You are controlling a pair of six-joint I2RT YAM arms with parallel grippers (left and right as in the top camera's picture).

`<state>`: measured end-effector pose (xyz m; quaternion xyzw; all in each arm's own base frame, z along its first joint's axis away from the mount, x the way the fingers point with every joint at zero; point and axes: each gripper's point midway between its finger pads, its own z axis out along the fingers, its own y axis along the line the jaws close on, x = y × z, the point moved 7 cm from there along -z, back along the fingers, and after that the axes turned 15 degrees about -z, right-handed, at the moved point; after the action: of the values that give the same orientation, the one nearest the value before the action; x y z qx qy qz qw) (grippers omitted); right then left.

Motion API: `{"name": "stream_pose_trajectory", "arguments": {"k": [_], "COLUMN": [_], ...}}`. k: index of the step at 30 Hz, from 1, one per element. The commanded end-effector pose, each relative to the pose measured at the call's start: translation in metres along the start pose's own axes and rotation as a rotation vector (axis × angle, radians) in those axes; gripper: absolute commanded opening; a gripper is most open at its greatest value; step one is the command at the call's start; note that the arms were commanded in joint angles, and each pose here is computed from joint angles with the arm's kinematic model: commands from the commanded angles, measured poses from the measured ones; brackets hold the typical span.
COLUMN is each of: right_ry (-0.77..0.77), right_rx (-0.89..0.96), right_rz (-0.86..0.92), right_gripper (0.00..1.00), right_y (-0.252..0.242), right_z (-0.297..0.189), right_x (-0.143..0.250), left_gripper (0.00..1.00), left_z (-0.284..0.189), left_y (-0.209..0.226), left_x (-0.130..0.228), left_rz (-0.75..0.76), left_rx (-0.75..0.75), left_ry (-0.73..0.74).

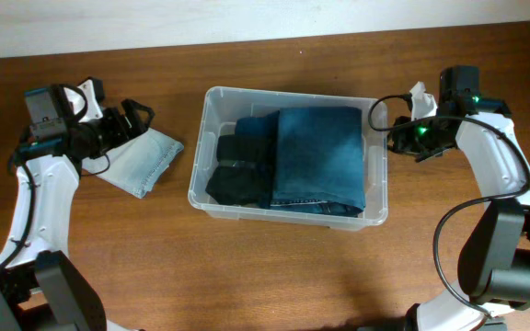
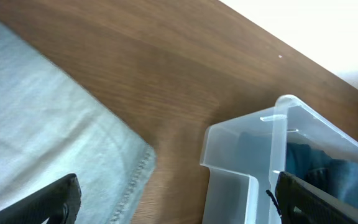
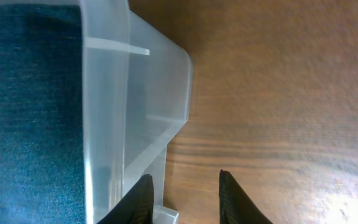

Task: Pack container
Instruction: 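Withdraw the left gripper from the bin toward the light-blue jeans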

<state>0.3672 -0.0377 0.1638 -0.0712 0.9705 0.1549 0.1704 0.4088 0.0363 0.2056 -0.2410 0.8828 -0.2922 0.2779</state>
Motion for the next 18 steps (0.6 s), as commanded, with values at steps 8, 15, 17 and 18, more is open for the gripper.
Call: {"name": "stream_pose_trajectory", "arguments": {"k": [8, 15, 17, 18], "right_ry": [-0.143, -0.129, -0.123, -0.121], "right_rx": [-0.199, -0.203, -0.178, -0.165], "right_rz": [-0.123, -0.191, -0.188, -0.185], "right_gripper": [0.3, 0.34, 0.35, 0.37], "right_y": [0.026, 0.043, 0.041, 0.039], "right_z": [0.0, 0.007, 0.008, 0.007], "right_x": [-0.022, -0.025, -0.025, -0.025], "left_gripper": [0.99, 0.99, 0.99, 1.0], "left_z": [-0.019, -0.029, -0.032, -0.035], "left_y": [0.029, 0.045, 0.05, 0.053], "left_x": [-0.012, -0.016, -0.017, -0.018], "left_rz": [-0.061, -0.11, -0.126, -0.135], "left_rx": [-0.073, -0.102, -0.11, -0.115], "left_ry": [-0.038, -0.044, -0.047, -0.051]}}
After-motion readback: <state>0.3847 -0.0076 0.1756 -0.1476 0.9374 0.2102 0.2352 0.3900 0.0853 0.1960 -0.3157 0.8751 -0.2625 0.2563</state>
